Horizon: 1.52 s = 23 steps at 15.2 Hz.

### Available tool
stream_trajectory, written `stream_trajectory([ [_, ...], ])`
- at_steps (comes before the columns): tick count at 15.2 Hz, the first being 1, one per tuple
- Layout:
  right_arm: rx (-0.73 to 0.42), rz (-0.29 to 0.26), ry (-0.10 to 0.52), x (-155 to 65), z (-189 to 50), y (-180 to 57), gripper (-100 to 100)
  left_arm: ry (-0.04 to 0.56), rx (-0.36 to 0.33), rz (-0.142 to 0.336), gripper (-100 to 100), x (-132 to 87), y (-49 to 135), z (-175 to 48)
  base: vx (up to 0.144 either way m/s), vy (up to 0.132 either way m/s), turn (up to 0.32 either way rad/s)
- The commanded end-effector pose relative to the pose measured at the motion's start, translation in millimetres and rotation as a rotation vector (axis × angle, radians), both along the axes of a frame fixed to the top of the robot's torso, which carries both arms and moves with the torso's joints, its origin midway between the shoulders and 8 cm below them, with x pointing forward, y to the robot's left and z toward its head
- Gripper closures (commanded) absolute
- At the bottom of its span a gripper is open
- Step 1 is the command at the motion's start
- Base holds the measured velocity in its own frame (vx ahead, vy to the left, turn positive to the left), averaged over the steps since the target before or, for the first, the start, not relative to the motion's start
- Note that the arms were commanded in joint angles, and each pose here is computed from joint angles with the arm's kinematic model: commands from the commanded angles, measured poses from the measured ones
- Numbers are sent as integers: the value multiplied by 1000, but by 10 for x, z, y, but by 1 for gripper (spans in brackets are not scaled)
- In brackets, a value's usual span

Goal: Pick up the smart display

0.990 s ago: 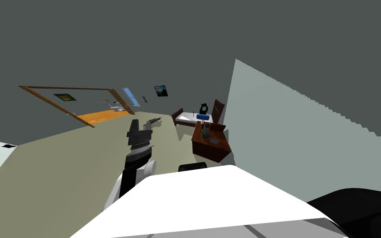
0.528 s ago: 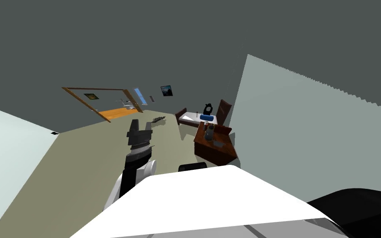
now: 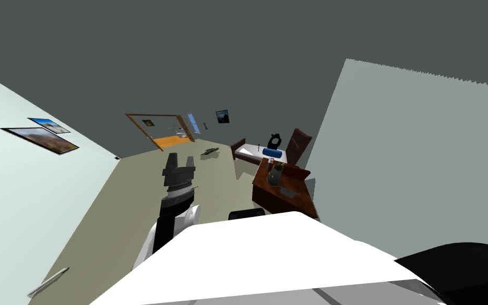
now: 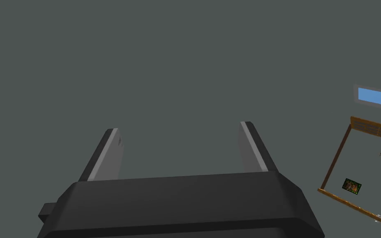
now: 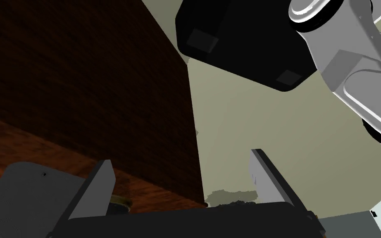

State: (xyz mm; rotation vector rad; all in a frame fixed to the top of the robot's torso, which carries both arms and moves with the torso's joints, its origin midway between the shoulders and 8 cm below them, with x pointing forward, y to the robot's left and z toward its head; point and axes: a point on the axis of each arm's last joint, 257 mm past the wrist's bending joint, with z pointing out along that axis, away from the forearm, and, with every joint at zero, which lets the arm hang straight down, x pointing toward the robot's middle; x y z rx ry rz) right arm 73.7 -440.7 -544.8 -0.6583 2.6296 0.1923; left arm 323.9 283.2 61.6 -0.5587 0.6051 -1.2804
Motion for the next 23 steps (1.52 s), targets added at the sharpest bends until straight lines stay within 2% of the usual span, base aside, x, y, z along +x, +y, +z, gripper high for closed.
stream_trajectory([
  [1, -78, 36, 32, -82, 36, -386, -100, 0, 0, 0, 0, 0, 0, 0, 83, -18, 236],
  [3, -84, 32, 37, -107, 32, -422, -100, 0, 0, 0, 0, 0, 0, 0, 63, -20, 133],
  [4, -130, 57, 53, -122, 69, -647, -100, 0, 0, 0, 0, 0, 0, 0, 65, -7, 195],
  [5, -138, 53, 59, -151, 67, -691, -100, 0, 0, 0, 0, 0, 0, 0, 64, -15, 196],
  [7, -229, 87, 94, -196, 162, -1154, -100, 0, 0, 0, 0, 0, 0, 0, 84, -25, 294],
  [8, -230, 86, 95, -199, 163, -1159, -100, 0, 0, 0, 0, 0, 0, 0, 104, -34, 290],
  [9, -268, 99, 108, -208, 214, -1350, -100, 0, 0, 0, 0, 0, 0, 0, 110, -25, 178],
  [10, -268, 99, 108, -208, 214, -1350, -100, 0, 0, 0, 0, 0, 0, 0, 102, -21, 123],
  [13, -339, 129, 135, -194, 322, -1709, -100, 0, 0, 0, 0, 0, 0, 0, 108, 19, 291],
  [15, -351, 145, 142, -169, 329, -1766, -100, 0, 0, 0, 0, 0, 0, 0, 68, 66, 211],
  [18, -345, 158, 145, -149, 298, -1731, -100, 0, 0, 0, 0, 0, 0, 0, 108, 82, 102],
  [23, -335, 108, 144, -269, 240, -1701, -100, 0, 0, 0, 0, 0, 0, 1, -20, -2, 132],
])
